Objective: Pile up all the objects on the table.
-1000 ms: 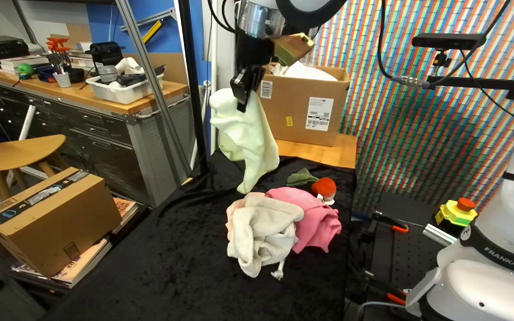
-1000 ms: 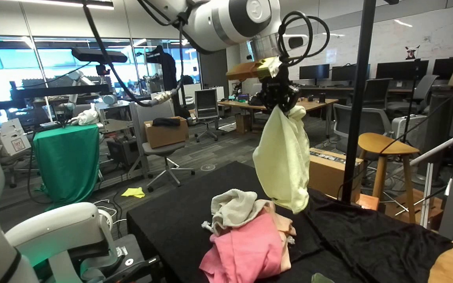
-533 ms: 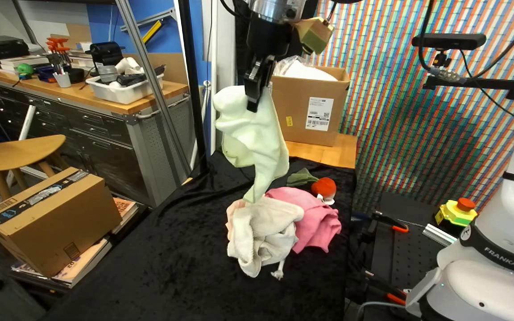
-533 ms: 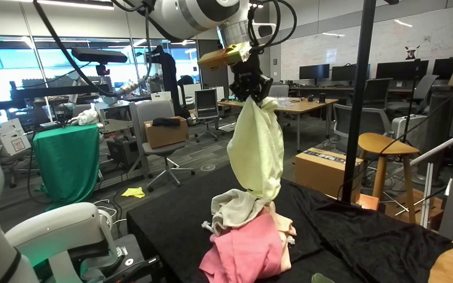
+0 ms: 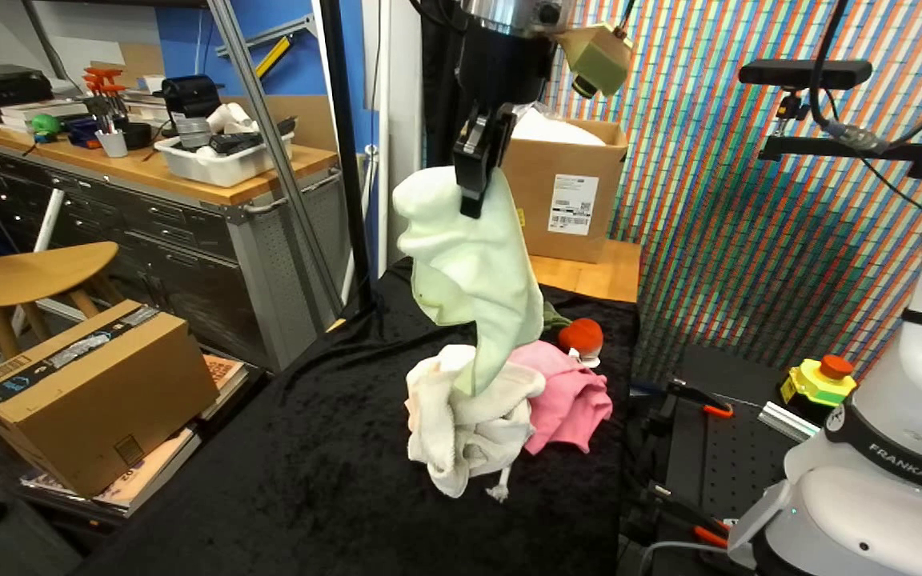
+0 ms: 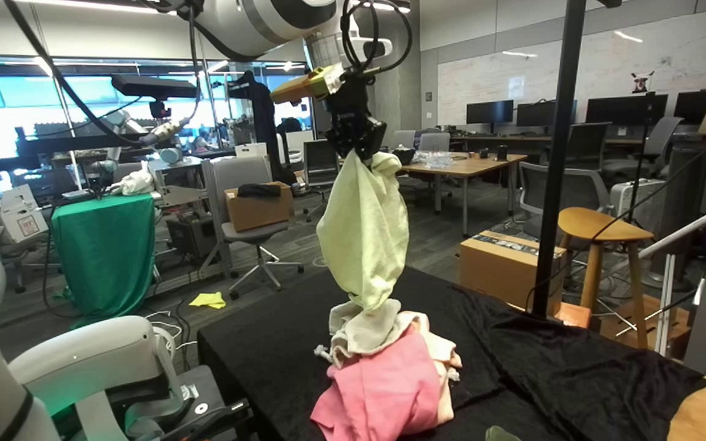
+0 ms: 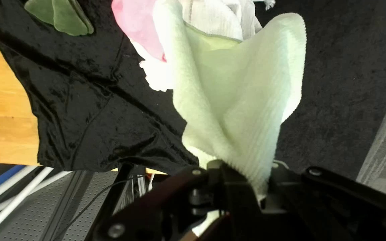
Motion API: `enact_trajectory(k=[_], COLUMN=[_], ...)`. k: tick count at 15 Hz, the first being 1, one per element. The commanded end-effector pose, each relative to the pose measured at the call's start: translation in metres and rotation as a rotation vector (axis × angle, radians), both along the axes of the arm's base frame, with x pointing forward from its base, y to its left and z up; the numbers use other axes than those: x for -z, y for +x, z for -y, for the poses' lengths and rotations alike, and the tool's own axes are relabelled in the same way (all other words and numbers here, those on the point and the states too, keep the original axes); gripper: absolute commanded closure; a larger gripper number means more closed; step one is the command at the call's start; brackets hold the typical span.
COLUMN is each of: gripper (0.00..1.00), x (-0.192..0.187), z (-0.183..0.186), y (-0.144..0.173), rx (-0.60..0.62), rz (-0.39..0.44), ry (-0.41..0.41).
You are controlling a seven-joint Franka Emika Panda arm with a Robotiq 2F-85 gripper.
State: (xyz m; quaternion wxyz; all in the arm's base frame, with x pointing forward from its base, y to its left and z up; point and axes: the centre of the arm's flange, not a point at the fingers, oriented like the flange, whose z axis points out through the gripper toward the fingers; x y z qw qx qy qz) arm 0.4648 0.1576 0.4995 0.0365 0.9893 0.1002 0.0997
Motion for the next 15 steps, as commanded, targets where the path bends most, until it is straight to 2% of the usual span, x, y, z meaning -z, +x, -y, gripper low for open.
enact_trajectory(k=[1, 2, 3, 11, 12, 15], gripper=[0.89, 0.8, 0.64, 0.05, 0.0, 0.0], x=[0.007, 0.01, 0.013, 0.032, 0.035, 0.039], z=[-0.004, -0.003, -0.001, 0.026, 0.03, 0.04], y=[0.001, 0.003, 0.005, 0.019, 0.02, 0.02], rx=[0.061, 0.083, 0.103, 0.262, 0.28, 0.33], rz=[-0.014, -0.016, -0.015, -0.033, -0.035, -0.032], ry=[0.002, 0.003, 0.005, 0.008, 0.006, 0.009])
